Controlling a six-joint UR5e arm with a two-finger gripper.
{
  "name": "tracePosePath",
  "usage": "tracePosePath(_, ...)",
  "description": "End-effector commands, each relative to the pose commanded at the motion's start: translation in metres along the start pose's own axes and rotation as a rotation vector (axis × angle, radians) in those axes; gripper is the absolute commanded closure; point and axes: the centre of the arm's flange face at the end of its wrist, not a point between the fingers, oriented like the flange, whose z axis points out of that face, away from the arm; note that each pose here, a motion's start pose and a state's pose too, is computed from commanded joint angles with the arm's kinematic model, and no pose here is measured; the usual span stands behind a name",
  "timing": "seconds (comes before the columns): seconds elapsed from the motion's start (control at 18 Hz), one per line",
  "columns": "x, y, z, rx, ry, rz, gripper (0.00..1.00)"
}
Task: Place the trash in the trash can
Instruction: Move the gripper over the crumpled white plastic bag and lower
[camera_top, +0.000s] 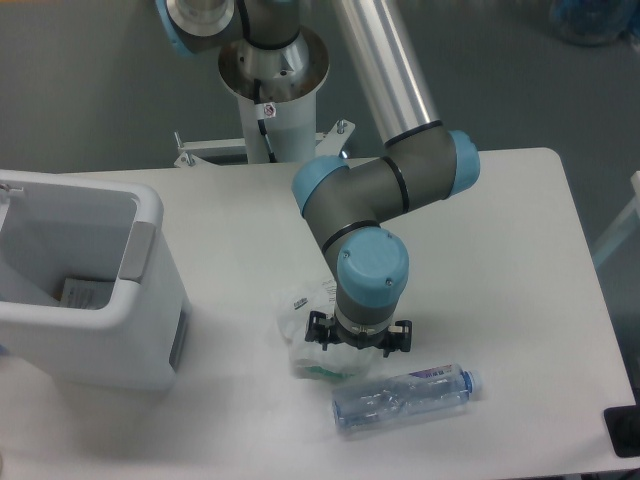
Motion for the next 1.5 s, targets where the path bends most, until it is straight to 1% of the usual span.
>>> tracePosePath(0.11, 0.003, -0.003, 0.002, 0.001, 0.003, -0.022, 0.0)
tracePosePath(0.22, 0.016, -0.007, 0.005, -0.003, 0.004, -0.035, 0.0)
tracePosePath(0.33, 0.018, -0.008, 0.015, -0.021, -0.001, -0.055, 0.0)
tracePosePath(0.39, 0.017, -0.008, 0.014, -0.018, -0.004, -0.06, 0.0)
tracePosePath(0.61, 0.016, -0.01, 0.015, -0.015, -0.006, -0.049, 0.0)
tracePosePath(0.67, 0.016, -0.012, 0.015, -0.013, -0.008, -0.049, 0.08)
tracePosePath(0.94, 0.012, -0.015, 0.028, -0.039, -0.024, -0.052, 0.59)
tracePosePath(1.06, 0.011, -0.015, 0.029, -0.047, -0.04, -0.05, 0.73)
tracePosePath(1.17, 0.017, -0.015, 0.03, -0.051, -0.044, -0.04, 0.94)
tracePosePath(1.22, 0.019, -0.015, 0.029, -0.049, -0.042, -0.039, 1.0)
tracePosePath(1.5, 0.022, -0.011, 0.021, -0.041, -0.035, -0.033, 1.0)
